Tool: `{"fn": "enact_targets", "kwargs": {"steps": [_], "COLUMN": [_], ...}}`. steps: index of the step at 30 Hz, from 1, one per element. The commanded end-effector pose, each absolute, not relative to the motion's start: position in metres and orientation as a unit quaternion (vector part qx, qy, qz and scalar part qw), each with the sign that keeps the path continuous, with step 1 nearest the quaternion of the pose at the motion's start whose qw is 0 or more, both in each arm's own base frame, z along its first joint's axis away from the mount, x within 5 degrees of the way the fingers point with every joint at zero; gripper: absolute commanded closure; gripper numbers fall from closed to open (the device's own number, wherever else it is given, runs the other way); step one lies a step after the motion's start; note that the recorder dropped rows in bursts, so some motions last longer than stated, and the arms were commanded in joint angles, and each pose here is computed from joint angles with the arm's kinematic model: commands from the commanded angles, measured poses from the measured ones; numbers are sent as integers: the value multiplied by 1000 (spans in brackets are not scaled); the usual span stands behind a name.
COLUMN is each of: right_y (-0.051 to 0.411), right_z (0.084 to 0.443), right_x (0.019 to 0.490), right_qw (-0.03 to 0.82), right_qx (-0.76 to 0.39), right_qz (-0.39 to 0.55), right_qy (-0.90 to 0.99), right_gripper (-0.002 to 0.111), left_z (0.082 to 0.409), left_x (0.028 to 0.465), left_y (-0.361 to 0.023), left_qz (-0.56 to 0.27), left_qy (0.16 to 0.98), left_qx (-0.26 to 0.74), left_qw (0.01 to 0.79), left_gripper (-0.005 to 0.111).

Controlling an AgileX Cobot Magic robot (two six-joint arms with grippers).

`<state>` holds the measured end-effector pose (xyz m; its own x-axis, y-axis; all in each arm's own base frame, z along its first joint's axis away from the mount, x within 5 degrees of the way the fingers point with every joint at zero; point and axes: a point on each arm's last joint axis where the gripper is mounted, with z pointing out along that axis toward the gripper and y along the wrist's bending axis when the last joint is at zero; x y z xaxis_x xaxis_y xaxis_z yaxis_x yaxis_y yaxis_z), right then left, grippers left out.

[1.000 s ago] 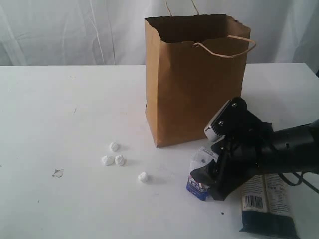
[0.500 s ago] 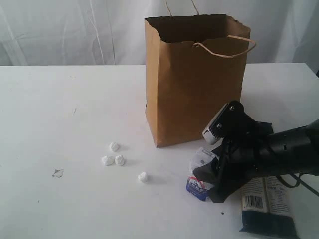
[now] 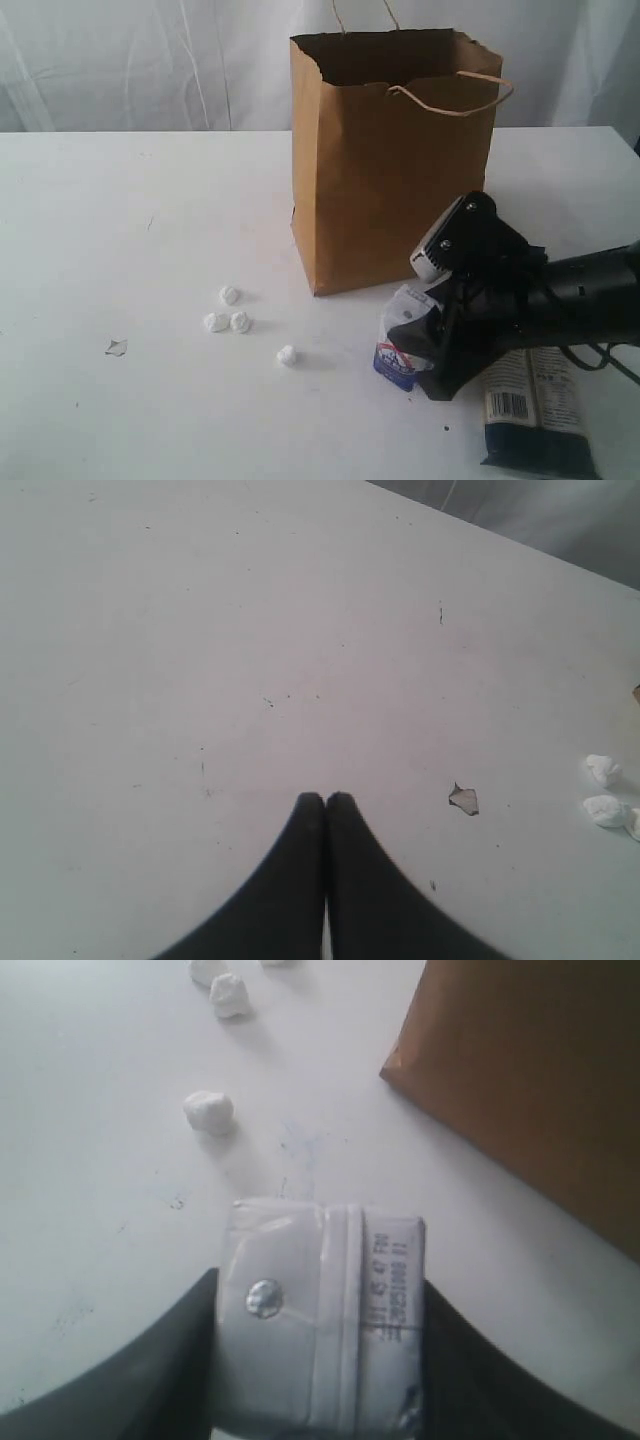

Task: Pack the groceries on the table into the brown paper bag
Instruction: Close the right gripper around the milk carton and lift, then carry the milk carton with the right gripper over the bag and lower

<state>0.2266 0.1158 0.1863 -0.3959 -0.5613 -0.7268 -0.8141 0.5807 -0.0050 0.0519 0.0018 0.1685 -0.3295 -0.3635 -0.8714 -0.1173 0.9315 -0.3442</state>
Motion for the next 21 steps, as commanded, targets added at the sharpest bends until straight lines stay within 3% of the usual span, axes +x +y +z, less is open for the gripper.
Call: {"fn": "enact_targets", "kwargs": {"steps": [1,12,21], "right_y": [115,115,105], "right_z": [199,231,299], "right_x": [223,209,187], "right_qw": [376,429,552], "right_qx": [-426,-435,-426], "right_qz": [178,189,153], "right_qy": [803,768,701], "right_gripper": [77,77,77], "left_z": [167,167,167], "left_x": [52,52,52], "left_y": [2,2,2], "left_qz": [-108,-108,-107], "left_qy": [808,808,808], "left_qx": [-148,-148,-148], "left_qw": [560,560,560], "left_gripper": [107,107,107]}}
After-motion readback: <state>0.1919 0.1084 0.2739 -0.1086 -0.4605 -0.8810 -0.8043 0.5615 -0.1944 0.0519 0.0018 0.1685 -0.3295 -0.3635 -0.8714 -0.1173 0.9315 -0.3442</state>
